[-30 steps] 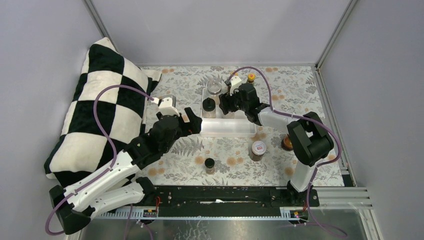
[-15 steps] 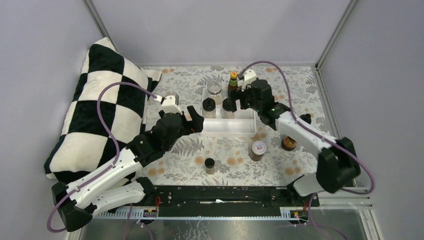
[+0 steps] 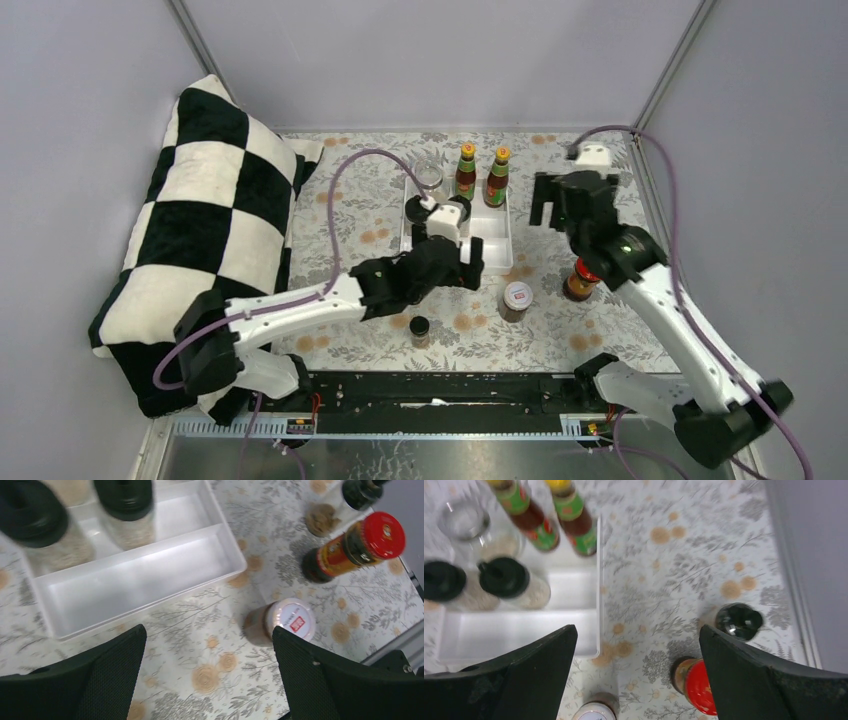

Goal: Organize the condiment bottles
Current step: Pick up the bottle from the center of the board.

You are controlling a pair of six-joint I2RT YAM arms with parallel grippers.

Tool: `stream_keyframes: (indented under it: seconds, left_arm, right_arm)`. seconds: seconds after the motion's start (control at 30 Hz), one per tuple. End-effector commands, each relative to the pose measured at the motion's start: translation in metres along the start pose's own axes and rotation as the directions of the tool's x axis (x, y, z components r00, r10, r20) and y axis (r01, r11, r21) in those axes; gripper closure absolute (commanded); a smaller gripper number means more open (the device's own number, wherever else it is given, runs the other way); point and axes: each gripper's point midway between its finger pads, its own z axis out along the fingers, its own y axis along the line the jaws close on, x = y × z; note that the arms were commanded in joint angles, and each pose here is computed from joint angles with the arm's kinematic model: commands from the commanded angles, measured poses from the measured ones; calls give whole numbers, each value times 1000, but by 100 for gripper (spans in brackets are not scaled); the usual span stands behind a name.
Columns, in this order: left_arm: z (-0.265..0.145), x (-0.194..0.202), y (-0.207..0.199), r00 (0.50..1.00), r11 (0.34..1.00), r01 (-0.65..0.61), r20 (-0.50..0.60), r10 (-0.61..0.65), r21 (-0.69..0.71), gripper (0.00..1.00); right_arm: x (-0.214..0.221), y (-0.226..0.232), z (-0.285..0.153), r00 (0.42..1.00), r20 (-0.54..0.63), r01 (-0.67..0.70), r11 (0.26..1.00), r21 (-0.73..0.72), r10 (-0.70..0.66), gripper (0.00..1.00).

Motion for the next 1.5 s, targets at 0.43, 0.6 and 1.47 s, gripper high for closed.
stream_keyframes:
  seconds: [0.43, 0.6, 1.47]
  left_arm:
    - [95, -6, -177, 954, 923, -245, 241, 176, 297, 1]
    - [123, 2, -195, 937, 910, -293, 275, 213, 294, 1]
    - [188, 27, -245, 917, 865, -353, 314, 245, 356, 7]
  right_arm:
    - [-119, -68, -162, 903, 345, -242, 967, -80, 254, 0]
    - [-107, -61, -158, 916, 319, -219, 969, -113, 244, 0]
    - [-95, -65, -177, 898, 357, -207, 962, -176, 258, 0]
